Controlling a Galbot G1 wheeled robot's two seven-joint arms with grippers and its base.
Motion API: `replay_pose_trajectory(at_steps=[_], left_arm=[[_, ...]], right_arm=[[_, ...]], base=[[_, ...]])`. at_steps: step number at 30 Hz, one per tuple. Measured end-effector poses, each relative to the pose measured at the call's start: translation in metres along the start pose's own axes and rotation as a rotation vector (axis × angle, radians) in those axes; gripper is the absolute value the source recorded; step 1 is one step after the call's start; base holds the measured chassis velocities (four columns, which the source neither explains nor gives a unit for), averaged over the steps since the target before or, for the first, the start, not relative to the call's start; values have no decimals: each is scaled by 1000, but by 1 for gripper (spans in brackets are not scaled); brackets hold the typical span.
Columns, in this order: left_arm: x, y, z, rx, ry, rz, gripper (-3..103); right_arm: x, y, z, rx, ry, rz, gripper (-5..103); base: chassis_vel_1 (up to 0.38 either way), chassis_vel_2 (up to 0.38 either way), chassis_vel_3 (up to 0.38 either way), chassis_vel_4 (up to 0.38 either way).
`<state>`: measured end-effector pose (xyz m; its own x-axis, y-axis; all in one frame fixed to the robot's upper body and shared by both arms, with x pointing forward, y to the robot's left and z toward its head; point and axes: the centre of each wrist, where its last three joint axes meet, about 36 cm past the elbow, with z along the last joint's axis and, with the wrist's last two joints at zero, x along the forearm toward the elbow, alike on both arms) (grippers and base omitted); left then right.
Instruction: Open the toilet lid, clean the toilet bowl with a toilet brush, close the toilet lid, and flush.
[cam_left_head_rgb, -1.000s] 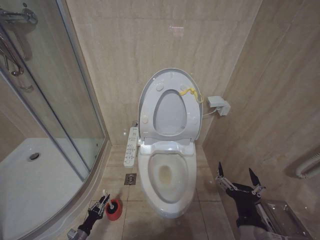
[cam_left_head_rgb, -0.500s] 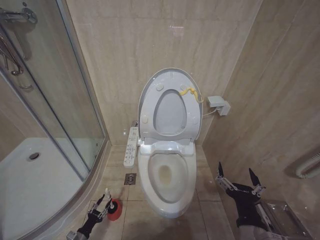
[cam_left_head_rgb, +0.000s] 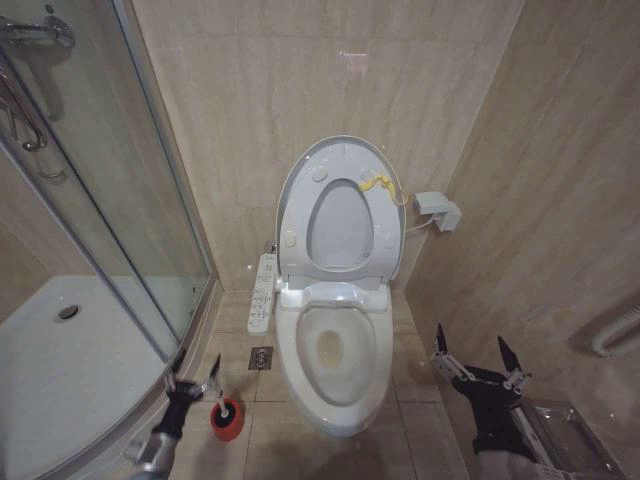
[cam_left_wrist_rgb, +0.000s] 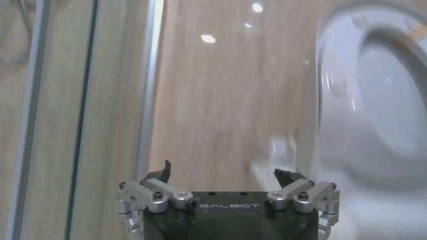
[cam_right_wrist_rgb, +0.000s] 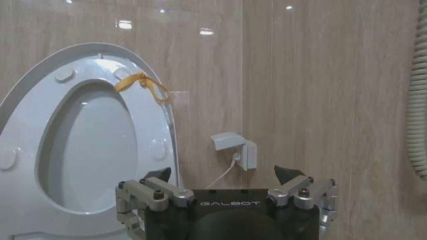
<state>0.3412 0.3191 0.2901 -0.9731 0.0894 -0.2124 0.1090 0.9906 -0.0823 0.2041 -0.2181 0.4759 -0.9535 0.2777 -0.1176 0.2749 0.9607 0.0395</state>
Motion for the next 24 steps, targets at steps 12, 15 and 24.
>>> replay_pose_trajectory(at_steps=[12, 15, 24], left_arm=[[36, -67, -196, -48, 98, -37, 100], [47, -71, -221, -106, 67, -7, 100], [63, -87, -242, -65, 83, -46, 100]], right_arm=[[0, 0, 0, 0, 0, 0, 100], [0, 0, 0, 0, 0, 0, 100], [0, 0, 0, 0, 0, 0, 100]], base=[[0, 0, 0, 0], [0, 0, 0, 0], [0, 0, 0, 0]])
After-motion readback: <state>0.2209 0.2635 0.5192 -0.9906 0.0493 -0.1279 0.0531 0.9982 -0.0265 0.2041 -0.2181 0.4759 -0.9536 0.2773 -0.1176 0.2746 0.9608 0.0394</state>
